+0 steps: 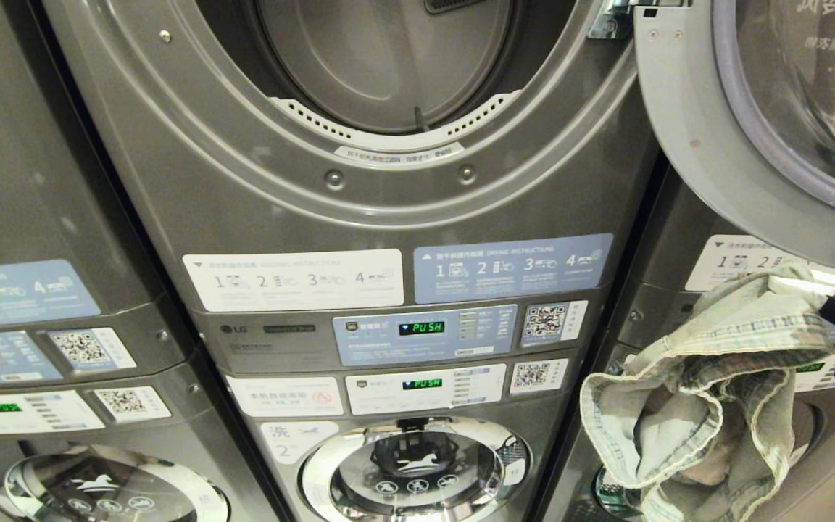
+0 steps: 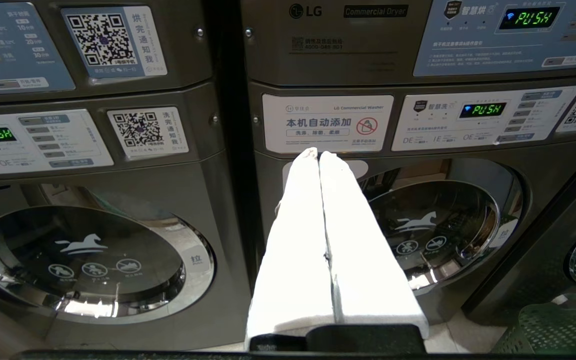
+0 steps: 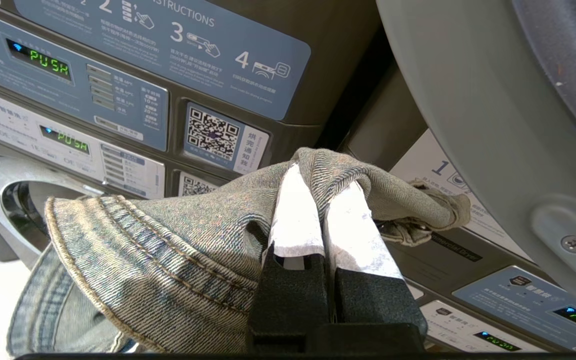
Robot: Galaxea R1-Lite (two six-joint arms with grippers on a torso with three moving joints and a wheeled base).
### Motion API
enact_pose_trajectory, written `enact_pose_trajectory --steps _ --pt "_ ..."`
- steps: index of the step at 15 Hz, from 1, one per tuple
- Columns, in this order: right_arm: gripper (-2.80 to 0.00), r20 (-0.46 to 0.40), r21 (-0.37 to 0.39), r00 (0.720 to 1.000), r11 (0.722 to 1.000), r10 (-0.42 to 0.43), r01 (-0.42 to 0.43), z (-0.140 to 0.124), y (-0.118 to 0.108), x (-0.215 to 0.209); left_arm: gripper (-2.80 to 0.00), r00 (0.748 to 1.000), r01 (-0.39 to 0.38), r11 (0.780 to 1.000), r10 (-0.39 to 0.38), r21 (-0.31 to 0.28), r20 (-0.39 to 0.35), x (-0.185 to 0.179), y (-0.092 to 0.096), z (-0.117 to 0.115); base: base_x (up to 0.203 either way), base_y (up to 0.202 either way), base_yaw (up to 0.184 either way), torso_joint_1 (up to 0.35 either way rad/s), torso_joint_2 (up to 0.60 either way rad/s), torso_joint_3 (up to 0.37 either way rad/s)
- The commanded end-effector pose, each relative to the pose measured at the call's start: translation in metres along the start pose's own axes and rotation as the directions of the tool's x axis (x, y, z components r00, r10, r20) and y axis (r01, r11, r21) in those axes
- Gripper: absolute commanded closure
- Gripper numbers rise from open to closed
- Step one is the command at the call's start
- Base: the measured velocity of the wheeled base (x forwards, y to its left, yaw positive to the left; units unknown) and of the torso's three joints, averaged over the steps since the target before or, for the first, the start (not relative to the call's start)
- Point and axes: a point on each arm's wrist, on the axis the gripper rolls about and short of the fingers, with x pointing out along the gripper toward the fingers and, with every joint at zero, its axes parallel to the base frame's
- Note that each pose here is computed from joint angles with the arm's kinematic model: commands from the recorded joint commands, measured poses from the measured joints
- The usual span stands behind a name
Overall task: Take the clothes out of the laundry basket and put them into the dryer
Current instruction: Put the clothes in the dryer
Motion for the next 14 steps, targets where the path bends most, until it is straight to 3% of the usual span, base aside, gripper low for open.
enact_pose_trajectory --steps 1,5,14 --pt "0.0 0.004 -0.004 1.0 1.0 0.001 -0.001 -0.0001 0.0003 -0.0007 0.0 1.0 -0.001 1.0 0.001 0.0 -0.002 0.0001 0.0 -0.0005 0.0 0.0 0.0 0.0 0.0 0.0" --pt "0.0 0.006 -0.005 1.0 1.0 0.0 0.0 0.0004 0.0003 -0.0016 0.0 1.0 -0.001 1.0 0.001 -0.001 -0.002 0.0001 0.0 -0.0005 0.001 0.023 -0.001 0.001 0.0 0.0" --pt "0.0 0.033 -0.012 0.999 1.0 -0.015 0.016 0.0066 -0.0011 -0.0061 0.0 1.0 -0.001 1.0 0.001 -0.001 -0.002 0.0001 0.0 -0.0005 0.0 0.188 -0.002 0.005 0.0 0.002"
